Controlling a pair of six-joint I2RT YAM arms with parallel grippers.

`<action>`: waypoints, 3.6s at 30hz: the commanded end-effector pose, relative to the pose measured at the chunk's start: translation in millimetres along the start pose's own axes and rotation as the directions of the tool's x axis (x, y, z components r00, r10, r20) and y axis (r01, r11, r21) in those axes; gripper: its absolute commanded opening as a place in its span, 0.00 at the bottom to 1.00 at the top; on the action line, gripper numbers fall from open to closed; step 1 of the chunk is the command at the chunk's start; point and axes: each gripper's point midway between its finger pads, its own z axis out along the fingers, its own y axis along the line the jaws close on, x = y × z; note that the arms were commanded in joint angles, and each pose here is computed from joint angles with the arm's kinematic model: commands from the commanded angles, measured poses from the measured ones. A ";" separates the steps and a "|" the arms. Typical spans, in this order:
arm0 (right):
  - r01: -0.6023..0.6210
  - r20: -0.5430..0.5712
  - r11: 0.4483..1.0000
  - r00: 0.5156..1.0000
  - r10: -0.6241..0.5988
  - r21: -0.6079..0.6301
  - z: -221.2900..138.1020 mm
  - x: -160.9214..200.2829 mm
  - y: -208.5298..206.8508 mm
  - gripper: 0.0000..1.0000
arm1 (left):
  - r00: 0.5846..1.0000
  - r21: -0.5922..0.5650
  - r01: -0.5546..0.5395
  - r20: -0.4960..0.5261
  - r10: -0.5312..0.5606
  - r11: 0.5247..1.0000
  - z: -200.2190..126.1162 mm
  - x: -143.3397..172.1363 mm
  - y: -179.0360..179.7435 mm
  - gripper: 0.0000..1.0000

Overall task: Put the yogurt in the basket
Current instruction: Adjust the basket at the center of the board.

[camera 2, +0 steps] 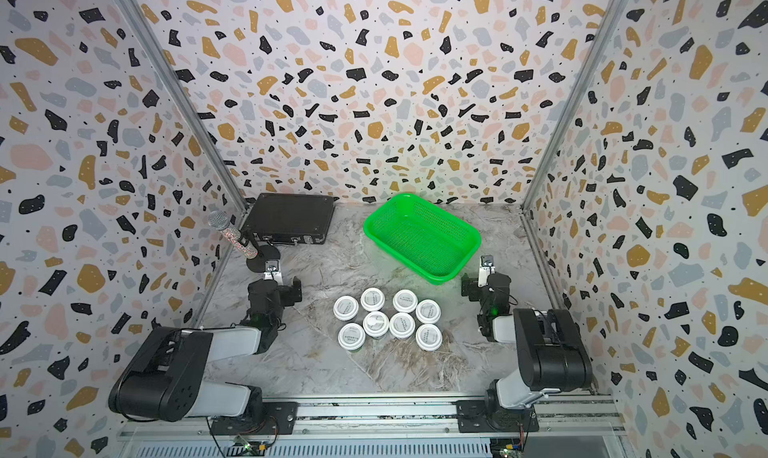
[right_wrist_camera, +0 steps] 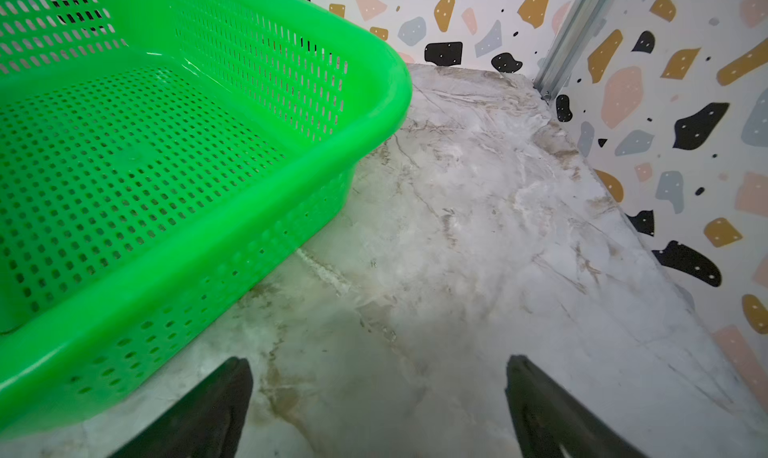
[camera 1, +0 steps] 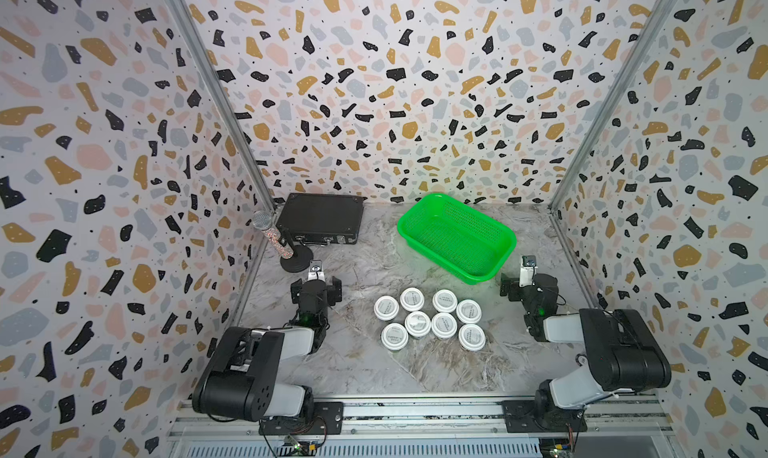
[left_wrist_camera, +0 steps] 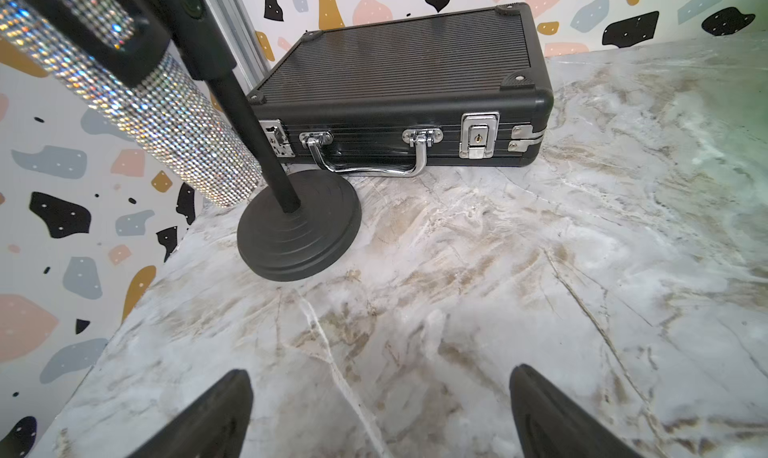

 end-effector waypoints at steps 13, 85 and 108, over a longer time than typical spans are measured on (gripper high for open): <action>-0.003 0.014 1.000 1.000 0.003 0.004 -0.2 -7.8 -0.8 1.00 | 0.999 -0.002 0.017 0.046 -0.017 1.000 2.5 -16.3 -0.4 0.99; -0.629 -0.519 0.769 0.697 0.495 -0.111 6.7 -51.5 61.0 0.56 | 0.912 0.667 0.132 -0.371 0.174 0.734 136.8 -142.6 -306.8 0.63; -0.580 -0.629 0.787 0.697 0.344 -0.211 12.2 -60.0 78.8 0.32 | 0.846 0.589 0.264 -0.522 0.110 0.764 49.9 -112.9 -258.5 0.27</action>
